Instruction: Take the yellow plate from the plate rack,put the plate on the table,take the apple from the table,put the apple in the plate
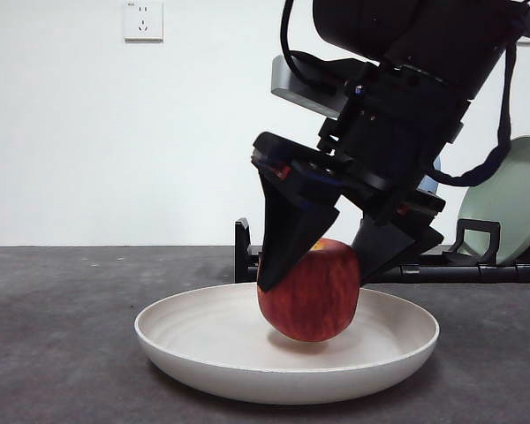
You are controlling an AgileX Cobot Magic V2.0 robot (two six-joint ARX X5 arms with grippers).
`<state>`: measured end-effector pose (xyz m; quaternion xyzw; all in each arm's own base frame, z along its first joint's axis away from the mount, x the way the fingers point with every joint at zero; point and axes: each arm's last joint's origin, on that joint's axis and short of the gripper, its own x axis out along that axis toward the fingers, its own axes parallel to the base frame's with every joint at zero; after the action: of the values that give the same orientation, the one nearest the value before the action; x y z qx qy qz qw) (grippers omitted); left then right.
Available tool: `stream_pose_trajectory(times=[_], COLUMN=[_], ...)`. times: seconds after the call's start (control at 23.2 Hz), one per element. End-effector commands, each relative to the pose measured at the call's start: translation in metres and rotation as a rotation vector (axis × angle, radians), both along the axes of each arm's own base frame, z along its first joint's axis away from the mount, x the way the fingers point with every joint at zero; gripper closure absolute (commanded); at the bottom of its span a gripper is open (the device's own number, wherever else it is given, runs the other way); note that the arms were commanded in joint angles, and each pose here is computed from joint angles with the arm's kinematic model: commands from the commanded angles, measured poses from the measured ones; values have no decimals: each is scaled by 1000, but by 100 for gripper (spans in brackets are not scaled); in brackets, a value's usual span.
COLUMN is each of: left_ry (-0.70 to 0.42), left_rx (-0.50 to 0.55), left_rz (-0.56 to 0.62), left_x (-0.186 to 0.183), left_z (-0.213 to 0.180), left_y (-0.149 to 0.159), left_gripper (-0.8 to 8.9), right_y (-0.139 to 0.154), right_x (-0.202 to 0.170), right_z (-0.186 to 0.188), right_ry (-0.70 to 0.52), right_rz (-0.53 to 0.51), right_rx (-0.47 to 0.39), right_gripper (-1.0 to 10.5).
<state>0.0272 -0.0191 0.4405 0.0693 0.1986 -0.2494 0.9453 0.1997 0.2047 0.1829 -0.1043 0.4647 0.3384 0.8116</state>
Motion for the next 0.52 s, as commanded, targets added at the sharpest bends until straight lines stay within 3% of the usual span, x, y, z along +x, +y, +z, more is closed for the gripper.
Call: stream_pose_trajectory(times=[0.04,0.52], left_ry=[-2,-2], left_rx=[-7,-7], left_rz=[3,2], left_x=[-1,-1], left_z=[0,0], left_y=[1,1], left_gripper=[821,821], right_y=[1,5], right_x=[0,2], right_z=[-5,-22], right_ry=[13,95], right_rz=[-4,0], right_rx=[2,-4], right_gripper=[963,952])
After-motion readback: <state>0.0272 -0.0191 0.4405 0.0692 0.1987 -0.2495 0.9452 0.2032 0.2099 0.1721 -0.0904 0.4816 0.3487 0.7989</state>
